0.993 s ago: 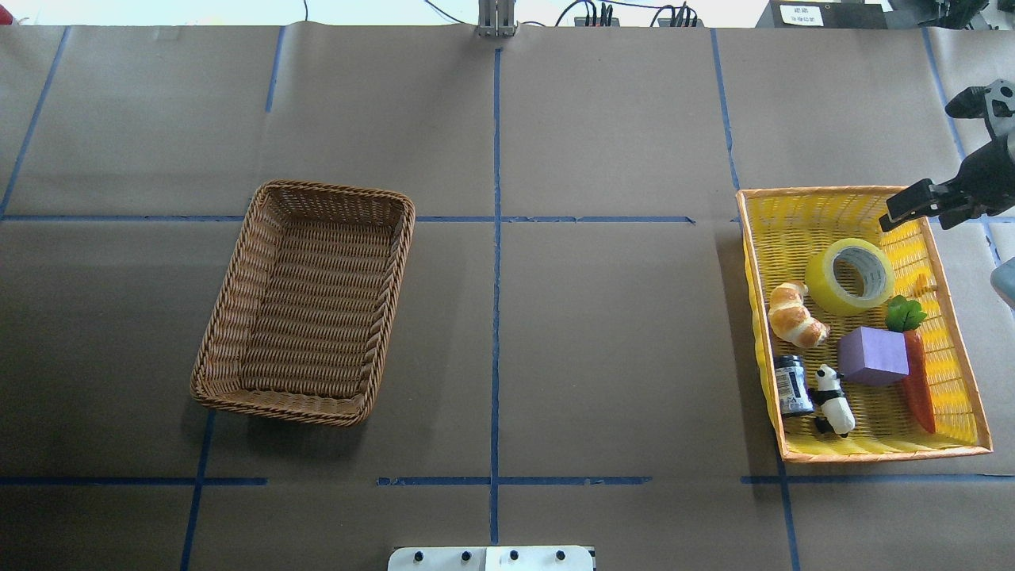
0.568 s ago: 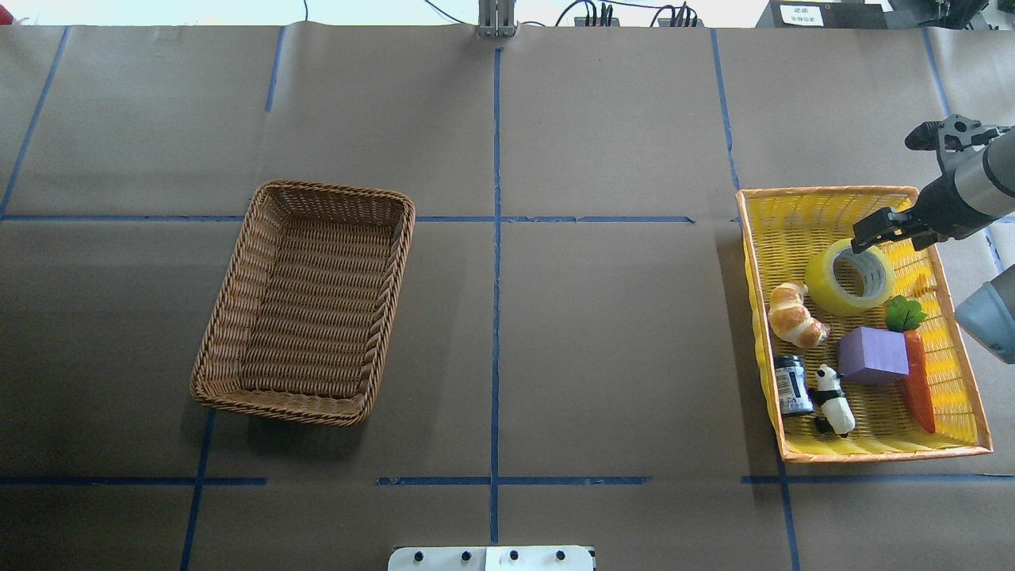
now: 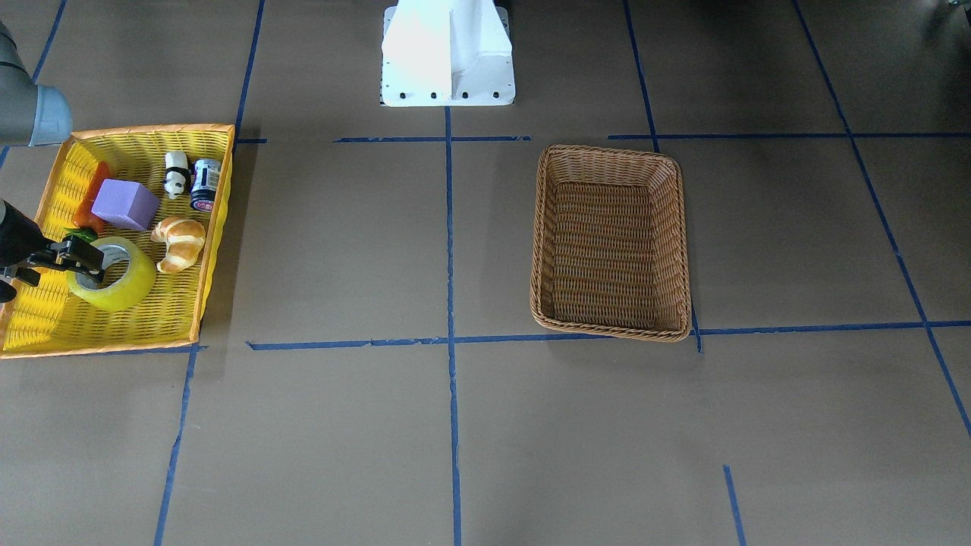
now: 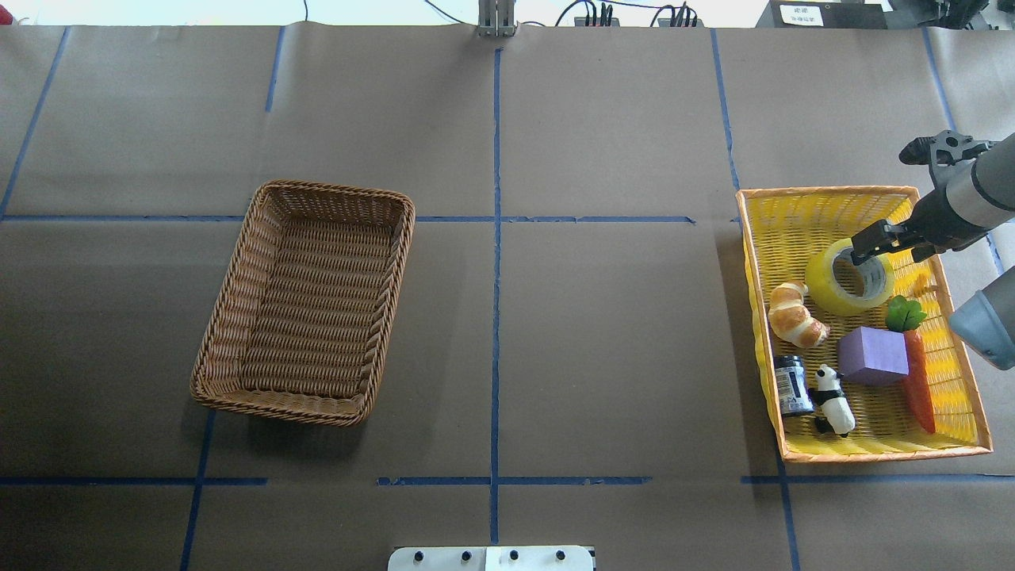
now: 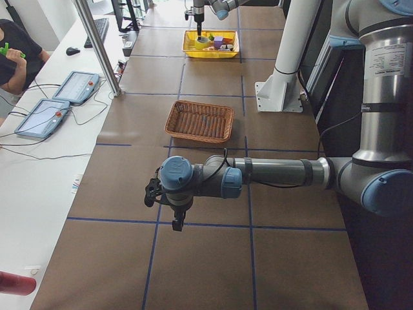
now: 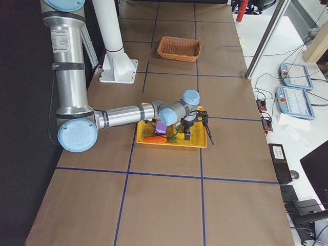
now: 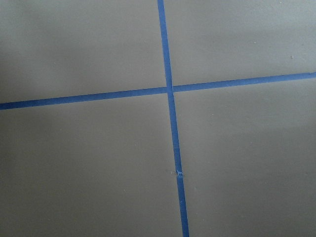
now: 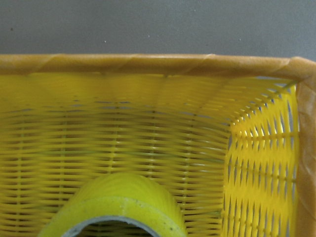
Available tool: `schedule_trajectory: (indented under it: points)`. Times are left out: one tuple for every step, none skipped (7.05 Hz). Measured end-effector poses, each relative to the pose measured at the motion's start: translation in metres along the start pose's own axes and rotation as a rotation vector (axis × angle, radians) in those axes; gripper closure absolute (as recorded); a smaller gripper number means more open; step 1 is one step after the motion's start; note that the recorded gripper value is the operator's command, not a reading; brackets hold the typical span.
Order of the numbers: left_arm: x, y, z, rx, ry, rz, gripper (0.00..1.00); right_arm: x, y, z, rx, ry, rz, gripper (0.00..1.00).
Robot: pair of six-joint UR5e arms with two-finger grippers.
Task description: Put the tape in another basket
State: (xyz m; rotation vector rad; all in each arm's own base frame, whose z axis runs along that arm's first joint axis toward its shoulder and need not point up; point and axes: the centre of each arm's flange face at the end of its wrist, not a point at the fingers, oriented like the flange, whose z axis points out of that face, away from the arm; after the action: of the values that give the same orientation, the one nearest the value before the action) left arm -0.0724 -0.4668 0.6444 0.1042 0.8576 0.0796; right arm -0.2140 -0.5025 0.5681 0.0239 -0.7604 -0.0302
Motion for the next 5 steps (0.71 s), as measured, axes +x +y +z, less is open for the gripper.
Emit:
schedule_trajectory:
  points:
    - [0.0, 0.0, 0.0, 0.0, 0.001, 0.0, 0.0, -0.002, 0.002, 0.004, -0.008, 0.0, -0.006, 0.0]
    - [0.0, 0.0, 0.0, 0.0, 0.002, 0.0, 0.0, -0.003, 0.004, 0.006, -0.015, -0.001, -0.009, 0.0]
    - [0.001, 0.0, 0.0, 0.001, 0.004, 0.001, 0.0, -0.002, 0.007, 0.01, -0.022, 0.001, -0.01, 0.03]
    - [0.001, 0.0, 0.0, 0.002, 0.011, 0.0, 0.0, -0.001, 0.008, 0.013, -0.029, 0.004, -0.007, 0.04]
    - [0.002, 0.0, -0.001, 0.004, 0.019, 0.0, 0.0, 0.001, 0.009, 0.017, -0.035, 0.009, -0.002, 0.04]
